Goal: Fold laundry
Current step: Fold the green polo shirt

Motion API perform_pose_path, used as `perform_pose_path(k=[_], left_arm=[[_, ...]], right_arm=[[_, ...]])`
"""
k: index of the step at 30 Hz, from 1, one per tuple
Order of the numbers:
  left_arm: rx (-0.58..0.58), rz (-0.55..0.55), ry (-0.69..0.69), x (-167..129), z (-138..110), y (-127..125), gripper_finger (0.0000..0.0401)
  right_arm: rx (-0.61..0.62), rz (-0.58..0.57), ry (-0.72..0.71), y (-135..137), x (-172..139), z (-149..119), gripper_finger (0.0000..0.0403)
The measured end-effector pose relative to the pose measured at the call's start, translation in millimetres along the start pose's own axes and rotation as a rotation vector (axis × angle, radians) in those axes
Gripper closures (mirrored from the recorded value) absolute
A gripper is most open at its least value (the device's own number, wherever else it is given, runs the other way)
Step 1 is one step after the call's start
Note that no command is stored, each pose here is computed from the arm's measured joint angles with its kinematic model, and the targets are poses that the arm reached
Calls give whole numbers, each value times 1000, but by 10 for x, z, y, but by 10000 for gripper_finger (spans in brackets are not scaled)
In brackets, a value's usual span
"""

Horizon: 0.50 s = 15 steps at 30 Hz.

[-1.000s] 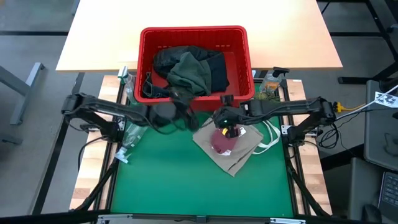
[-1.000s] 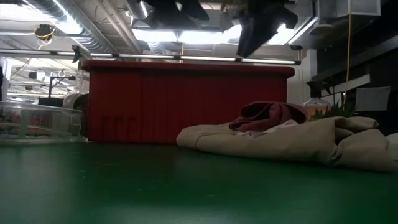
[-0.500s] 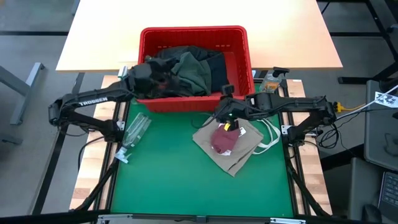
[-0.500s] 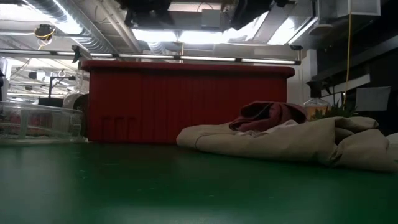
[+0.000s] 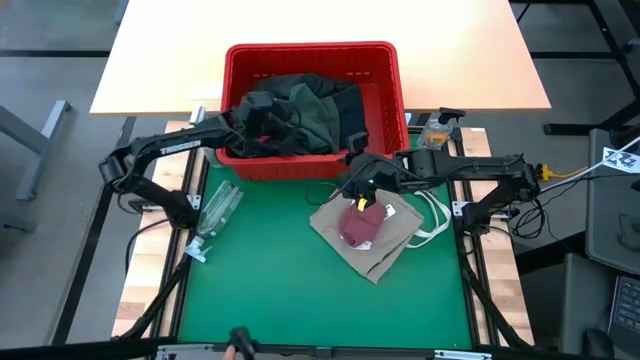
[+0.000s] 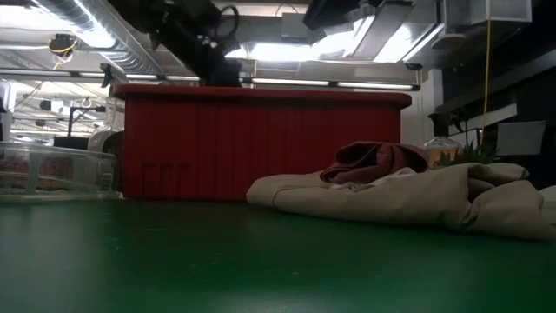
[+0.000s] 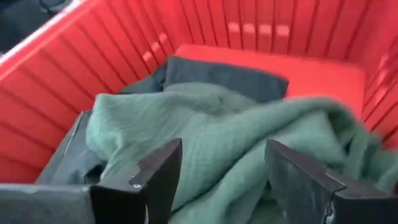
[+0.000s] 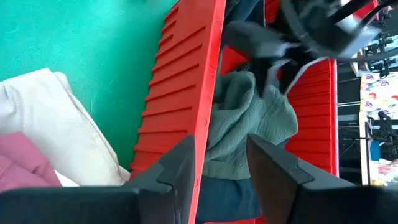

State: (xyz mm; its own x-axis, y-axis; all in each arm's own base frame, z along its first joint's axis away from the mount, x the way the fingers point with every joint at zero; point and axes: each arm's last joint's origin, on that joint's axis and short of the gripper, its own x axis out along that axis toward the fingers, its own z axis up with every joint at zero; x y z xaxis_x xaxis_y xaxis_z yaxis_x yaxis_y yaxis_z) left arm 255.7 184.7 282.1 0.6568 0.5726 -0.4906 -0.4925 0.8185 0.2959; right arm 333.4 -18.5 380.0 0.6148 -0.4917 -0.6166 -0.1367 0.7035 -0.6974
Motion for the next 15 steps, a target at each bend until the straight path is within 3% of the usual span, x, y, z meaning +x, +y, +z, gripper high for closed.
perform_pose_path(k=[5,15], left_arm=[[122,-23,17,161,-34,-79,177],[95,-15,5,91,-10,-92,177]], right_arm=[[-3,4,4,4,1,-4,260],[-3,7,2,5,1,-4,260]])
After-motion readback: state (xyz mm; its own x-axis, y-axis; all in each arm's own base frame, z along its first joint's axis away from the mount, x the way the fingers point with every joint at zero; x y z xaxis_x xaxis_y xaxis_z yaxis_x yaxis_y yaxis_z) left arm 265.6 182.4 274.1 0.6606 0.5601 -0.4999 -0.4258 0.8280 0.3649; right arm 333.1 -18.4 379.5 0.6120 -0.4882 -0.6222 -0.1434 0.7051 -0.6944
